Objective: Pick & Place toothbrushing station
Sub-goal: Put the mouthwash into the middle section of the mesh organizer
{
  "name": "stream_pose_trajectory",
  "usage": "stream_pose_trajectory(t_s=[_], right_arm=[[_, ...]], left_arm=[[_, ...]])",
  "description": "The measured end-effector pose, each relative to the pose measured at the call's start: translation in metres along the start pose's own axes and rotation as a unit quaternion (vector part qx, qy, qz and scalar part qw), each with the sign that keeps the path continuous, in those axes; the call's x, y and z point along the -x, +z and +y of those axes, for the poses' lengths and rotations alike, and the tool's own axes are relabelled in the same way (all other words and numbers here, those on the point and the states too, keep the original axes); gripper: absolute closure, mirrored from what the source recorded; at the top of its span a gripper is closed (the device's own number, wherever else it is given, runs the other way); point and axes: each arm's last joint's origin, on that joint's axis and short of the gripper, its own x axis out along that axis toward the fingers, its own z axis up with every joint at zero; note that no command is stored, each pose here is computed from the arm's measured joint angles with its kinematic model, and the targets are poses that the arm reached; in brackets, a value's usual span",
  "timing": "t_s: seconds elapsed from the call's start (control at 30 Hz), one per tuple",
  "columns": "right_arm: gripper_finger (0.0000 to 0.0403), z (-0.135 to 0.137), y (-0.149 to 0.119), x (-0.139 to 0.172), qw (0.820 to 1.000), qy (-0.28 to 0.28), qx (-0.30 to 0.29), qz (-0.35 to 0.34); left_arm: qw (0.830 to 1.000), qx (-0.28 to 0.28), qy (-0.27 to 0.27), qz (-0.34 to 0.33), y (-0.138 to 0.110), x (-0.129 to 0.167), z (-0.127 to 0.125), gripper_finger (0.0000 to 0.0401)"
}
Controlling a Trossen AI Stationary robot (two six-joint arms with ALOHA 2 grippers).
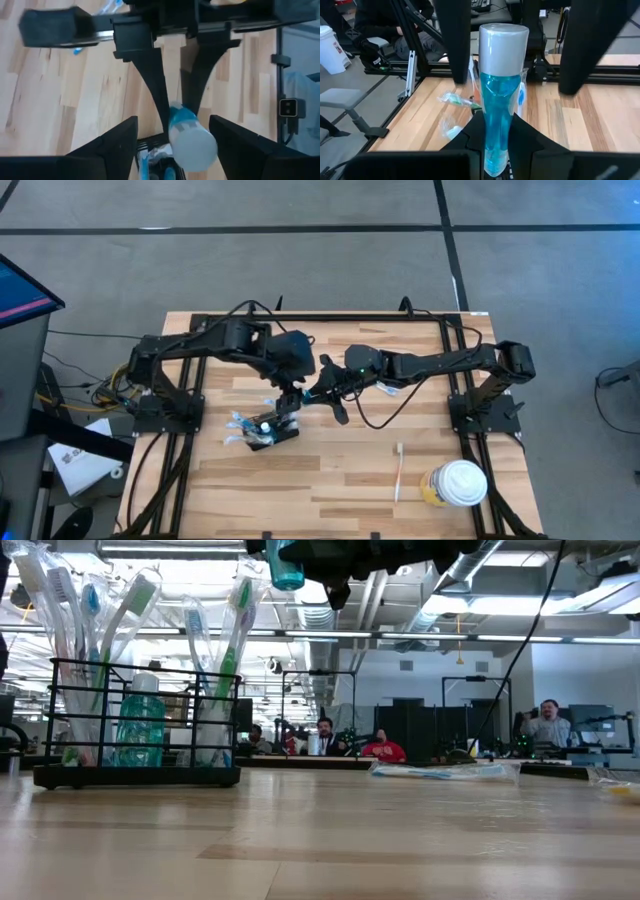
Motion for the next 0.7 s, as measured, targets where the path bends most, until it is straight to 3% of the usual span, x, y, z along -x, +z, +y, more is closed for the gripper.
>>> stream_pose_trajectory(t_s=[0.37,0.7], right_arm=[[0.0362,0.0,-0.001,0.0,1.0,0.0,-0.001,0.003],[0.0362,0.0,-0.001,0.0,1.0,0.0,-0.001,0.004]], left_arm=[[1.0,0.001,0.004,0.03,0.003,-0.021,0.001,0.0176],[1.0,0.0,0.003,0.029,0.003,-0.021,0.0,0.0255]])
